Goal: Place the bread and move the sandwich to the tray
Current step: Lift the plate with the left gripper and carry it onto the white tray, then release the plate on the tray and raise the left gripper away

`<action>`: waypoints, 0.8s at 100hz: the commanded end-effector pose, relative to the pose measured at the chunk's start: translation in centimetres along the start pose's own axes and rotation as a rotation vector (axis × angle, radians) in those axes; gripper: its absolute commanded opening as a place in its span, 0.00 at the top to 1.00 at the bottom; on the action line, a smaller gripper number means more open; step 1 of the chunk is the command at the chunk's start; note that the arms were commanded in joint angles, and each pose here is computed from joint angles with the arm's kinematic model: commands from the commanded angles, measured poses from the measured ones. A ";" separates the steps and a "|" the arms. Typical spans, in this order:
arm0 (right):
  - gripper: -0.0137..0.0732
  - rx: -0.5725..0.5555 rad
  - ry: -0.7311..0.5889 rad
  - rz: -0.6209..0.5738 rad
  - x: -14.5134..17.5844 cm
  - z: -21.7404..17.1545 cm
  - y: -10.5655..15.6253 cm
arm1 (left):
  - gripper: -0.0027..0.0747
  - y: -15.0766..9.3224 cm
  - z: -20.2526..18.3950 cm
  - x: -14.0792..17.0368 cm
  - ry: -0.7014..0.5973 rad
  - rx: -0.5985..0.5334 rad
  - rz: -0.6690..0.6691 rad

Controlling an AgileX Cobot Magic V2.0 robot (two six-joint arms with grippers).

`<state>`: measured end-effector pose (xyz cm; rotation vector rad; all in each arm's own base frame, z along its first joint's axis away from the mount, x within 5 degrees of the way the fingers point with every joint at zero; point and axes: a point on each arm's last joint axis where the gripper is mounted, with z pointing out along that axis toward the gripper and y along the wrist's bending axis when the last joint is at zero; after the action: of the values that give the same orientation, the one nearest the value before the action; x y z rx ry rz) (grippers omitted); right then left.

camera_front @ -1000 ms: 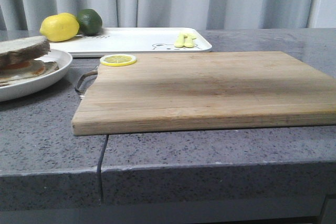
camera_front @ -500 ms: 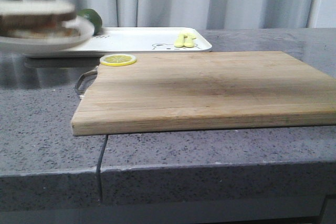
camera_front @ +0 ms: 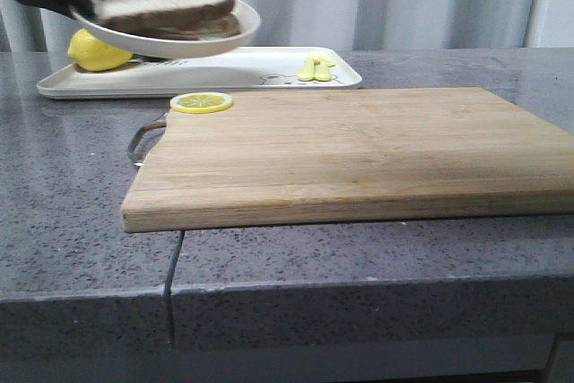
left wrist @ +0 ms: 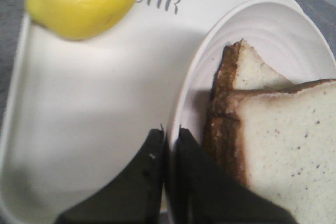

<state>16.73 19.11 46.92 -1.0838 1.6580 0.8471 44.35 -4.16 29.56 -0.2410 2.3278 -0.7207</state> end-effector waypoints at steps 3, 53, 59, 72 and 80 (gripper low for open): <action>0.92 0.039 -0.131 -0.033 -1.2 -3.3 1.4 | 0.99 -3.1 -0.8 -2.9 -0.109 0.115 -0.024; 0.92 0.028 -0.155 -0.005 -0.2 -6.1 3.2 | 0.99 -0.5 5.0 -4.4 -0.105 0.110 -0.078; 0.92 0.028 -0.157 -0.006 -0.2 -6.2 3.2 | 0.99 -0.4 5.0 -4.4 -0.108 0.107 -0.077; 0.92 0.012 -0.136 -0.006 0.0 -6.1 3.4 | 0.93 -0.4 5.0 -4.5 -0.111 0.112 -0.084; 0.92 0.004 -0.118 -0.006 0.2 -6.0 3.4 | 0.79 -0.4 5.0 -4.4 -0.105 0.114 -0.085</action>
<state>12.07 15.47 47.52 -1.0646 1.6118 0.8661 51.44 -5.20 23.81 -0.3062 2.3387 -0.8068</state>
